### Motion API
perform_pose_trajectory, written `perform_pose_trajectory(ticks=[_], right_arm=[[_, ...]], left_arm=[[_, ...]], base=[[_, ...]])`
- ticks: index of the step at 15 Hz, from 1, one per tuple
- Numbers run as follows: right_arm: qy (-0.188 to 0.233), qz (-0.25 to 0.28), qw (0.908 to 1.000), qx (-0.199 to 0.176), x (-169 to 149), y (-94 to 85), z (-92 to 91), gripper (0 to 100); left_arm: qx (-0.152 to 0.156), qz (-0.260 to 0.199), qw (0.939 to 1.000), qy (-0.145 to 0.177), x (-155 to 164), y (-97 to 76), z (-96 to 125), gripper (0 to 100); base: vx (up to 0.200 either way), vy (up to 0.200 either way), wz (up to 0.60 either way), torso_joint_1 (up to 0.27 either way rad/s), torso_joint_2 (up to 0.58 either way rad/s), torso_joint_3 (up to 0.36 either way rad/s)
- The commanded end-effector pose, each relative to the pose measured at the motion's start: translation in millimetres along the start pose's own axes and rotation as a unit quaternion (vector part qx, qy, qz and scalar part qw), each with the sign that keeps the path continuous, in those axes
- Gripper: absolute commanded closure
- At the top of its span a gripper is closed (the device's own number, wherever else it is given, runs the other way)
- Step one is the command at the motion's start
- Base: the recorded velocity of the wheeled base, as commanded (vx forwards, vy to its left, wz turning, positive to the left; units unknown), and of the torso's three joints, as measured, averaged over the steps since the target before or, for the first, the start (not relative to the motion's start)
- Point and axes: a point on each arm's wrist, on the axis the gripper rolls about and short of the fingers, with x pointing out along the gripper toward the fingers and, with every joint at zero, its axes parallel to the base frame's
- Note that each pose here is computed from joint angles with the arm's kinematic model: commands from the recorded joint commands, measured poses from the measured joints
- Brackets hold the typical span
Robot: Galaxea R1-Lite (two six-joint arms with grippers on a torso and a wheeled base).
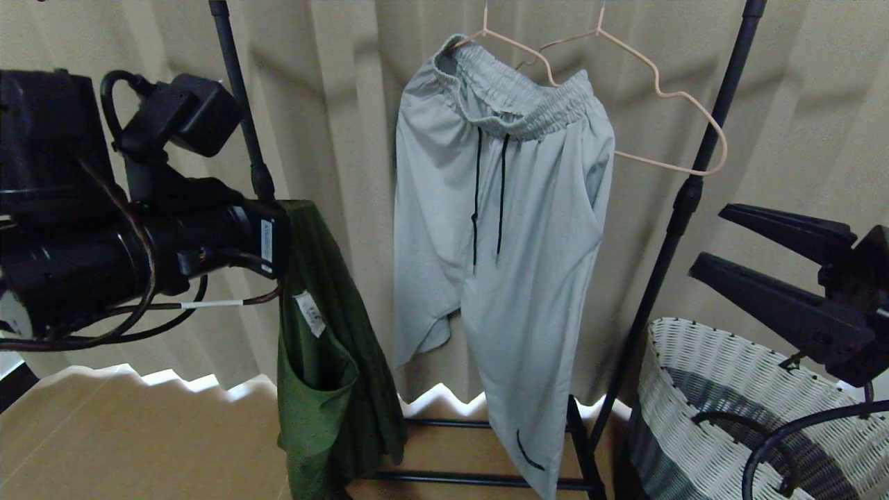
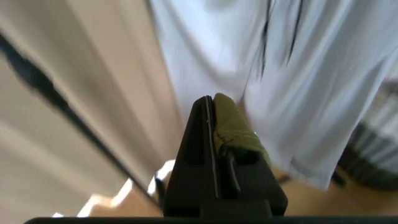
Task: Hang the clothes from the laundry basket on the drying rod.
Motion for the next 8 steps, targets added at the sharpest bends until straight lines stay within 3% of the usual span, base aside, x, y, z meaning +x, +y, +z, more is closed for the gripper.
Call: perform_pose_trajectory(ticks=[1, 3, 4, 7, 8], right_arm=[[0.024, -0.037, 0.9984, -0.037, -22.5, -3.3, -19.4, 0], [0.058, -0.070, 0.9934, -0.070, -44.8, -3.4, -42.4, 0], [0.079, -0.102, 0.9888, -0.075, -65.1, -1.5, -59.8, 0], [0.095, -0.175, 0.9777, -0.067, -102.5, 7.7, -86.9, 0], [0.097, -0.183, 0.9762, -0.065, -107.0, 9.9, -91.3, 0]], left_arm=[[-0.007, 0.030, 0.9993, 0.023, -34.9, 9.7, -27.1, 100], [-0.019, 0.063, 0.9969, 0.043, -68.1, 16.7, -55.3, 100], [-0.026, 0.089, 0.9942, 0.056, -94.8, 17.6, -79.5, 100], [-0.041, 0.144, 0.9872, 0.054, -150.9, 7.3, -129.2, 100], [-0.043, 0.149, 0.9866, 0.051, -158.1, 4.0, -136.7, 100]], base=[[0.000, 0.000, 0.00, 0.000, 0.00, 0.000], [0.000, 0.000, 0.00, 0.000, 0.00, 0.000], [0.000, 0.000, 0.00, 0.000, 0.00, 0.000], [0.000, 0.000, 0.00, 0.000, 0.00, 0.000], [0.000, 0.000, 0.00, 0.000, 0.00, 0.000]])
